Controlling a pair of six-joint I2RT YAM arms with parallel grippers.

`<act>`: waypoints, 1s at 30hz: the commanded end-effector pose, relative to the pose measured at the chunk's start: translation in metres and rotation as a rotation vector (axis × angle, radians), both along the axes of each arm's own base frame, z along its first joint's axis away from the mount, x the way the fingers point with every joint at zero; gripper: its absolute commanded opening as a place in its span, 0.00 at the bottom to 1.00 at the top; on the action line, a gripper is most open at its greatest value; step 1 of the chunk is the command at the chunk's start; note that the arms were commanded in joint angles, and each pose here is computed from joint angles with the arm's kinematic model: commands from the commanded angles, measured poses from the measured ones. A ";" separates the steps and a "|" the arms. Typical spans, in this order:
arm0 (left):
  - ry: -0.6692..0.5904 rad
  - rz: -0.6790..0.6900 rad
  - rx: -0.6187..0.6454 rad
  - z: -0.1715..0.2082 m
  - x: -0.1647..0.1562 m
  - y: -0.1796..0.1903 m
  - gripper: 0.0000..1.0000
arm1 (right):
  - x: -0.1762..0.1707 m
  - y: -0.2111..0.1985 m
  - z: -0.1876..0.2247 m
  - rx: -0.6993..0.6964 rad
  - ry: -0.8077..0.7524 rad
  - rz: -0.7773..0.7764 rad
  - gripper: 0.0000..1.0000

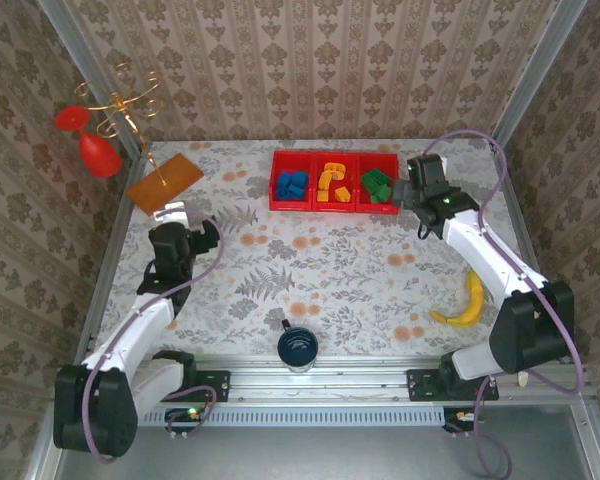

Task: Sort the legos into containers by color
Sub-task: Reset both arms

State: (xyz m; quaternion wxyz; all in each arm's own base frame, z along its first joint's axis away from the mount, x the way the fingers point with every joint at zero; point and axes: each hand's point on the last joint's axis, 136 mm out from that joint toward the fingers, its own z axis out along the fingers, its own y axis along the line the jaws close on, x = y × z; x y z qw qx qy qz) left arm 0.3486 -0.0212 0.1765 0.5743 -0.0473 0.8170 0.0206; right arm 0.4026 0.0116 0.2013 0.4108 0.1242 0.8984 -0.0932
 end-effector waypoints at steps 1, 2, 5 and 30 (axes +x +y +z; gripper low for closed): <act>-0.087 0.021 0.151 0.005 0.011 0.014 1.00 | -0.009 -0.026 0.005 -0.017 -0.073 -0.101 1.00; -0.093 0.019 0.164 0.002 0.013 0.015 1.00 | -0.012 -0.030 0.001 -0.021 -0.075 -0.113 1.00; -0.110 0.010 0.168 -0.008 0.017 0.019 1.00 | -0.018 -0.040 -0.012 -0.035 -0.079 -0.131 1.00; -0.073 -0.275 0.098 -0.075 0.043 -0.001 1.00 | -0.020 -0.029 -0.060 -0.048 -0.414 0.150 1.00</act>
